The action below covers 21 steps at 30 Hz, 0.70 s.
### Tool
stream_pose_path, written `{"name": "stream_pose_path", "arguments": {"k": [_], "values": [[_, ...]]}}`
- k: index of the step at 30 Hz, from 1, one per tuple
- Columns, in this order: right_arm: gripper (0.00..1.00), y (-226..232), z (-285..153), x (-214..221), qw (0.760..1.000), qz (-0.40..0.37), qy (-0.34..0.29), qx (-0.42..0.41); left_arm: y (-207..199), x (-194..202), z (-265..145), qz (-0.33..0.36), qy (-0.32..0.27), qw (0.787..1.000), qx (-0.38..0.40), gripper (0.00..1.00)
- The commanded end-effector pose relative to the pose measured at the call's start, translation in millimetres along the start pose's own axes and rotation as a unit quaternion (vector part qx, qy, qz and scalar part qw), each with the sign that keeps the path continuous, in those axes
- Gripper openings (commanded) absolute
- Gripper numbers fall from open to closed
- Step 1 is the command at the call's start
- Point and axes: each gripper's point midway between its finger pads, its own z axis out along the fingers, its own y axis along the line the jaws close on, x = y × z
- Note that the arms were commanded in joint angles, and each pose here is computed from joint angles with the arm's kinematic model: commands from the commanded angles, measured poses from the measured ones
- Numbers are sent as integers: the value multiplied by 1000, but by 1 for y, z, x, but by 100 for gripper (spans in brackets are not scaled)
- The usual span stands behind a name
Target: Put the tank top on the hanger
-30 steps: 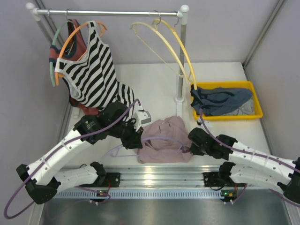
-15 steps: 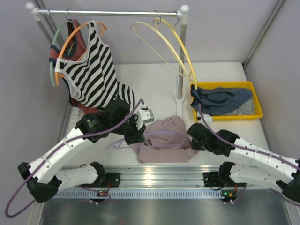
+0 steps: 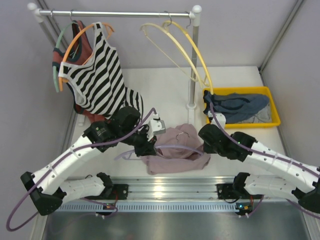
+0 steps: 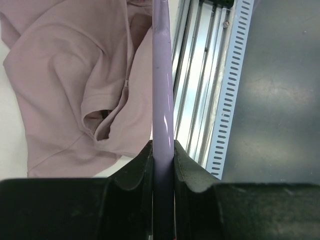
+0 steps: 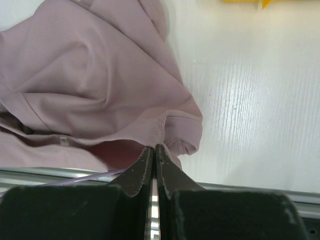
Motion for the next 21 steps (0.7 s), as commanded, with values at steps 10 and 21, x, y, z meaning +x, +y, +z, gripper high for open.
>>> {"name": "stream_pose_path", "arguments": {"k": [10, 21], "values": [[0, 9, -32, -41, 997, 15, -64, -39, 11, -41, 33, 44, -116, 992, 21, 0], [0, 12, -46, -63, 994, 25, -95, -48, 21, -57, 59, 33, -188, 981, 28, 0]]}}
